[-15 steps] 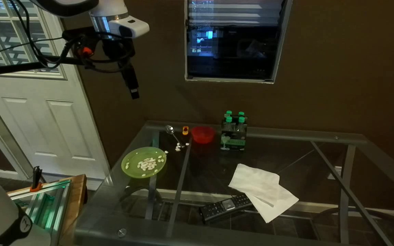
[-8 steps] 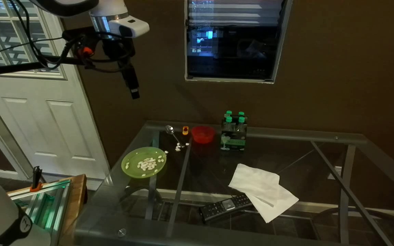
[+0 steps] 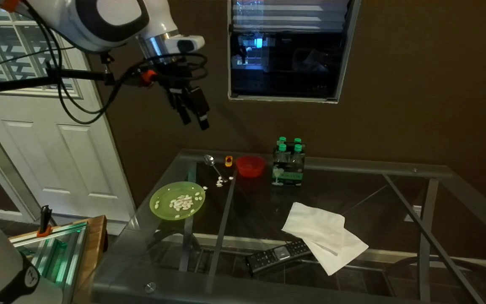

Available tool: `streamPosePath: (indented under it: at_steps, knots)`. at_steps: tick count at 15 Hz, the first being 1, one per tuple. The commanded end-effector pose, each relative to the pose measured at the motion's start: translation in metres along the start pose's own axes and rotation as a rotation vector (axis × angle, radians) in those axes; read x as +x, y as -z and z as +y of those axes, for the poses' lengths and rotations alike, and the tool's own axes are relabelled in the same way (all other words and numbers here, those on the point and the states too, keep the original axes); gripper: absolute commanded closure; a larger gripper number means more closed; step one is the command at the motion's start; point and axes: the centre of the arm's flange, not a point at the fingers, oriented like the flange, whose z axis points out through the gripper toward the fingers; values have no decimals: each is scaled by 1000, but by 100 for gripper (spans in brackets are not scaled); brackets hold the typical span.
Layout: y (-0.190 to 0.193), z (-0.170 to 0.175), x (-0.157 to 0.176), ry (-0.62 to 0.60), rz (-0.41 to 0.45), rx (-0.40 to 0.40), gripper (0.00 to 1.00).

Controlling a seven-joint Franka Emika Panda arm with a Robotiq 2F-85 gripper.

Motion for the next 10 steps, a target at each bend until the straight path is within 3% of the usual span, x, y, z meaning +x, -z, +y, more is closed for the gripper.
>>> streamPosePath:
  at_steps: [1, 2, 7, 8, 10]
  knots:
    - [-47, -21, 40, 178, 81, 46, 0]
    - [-60, -33, 47, 215, 130, 47, 0]
    - [-101, -113, 70, 480, 215, 69, 0]
    - [-83, -90, 45, 396, 187, 79, 0]
    - [-92, -98, 47, 407, 177, 92, 0]
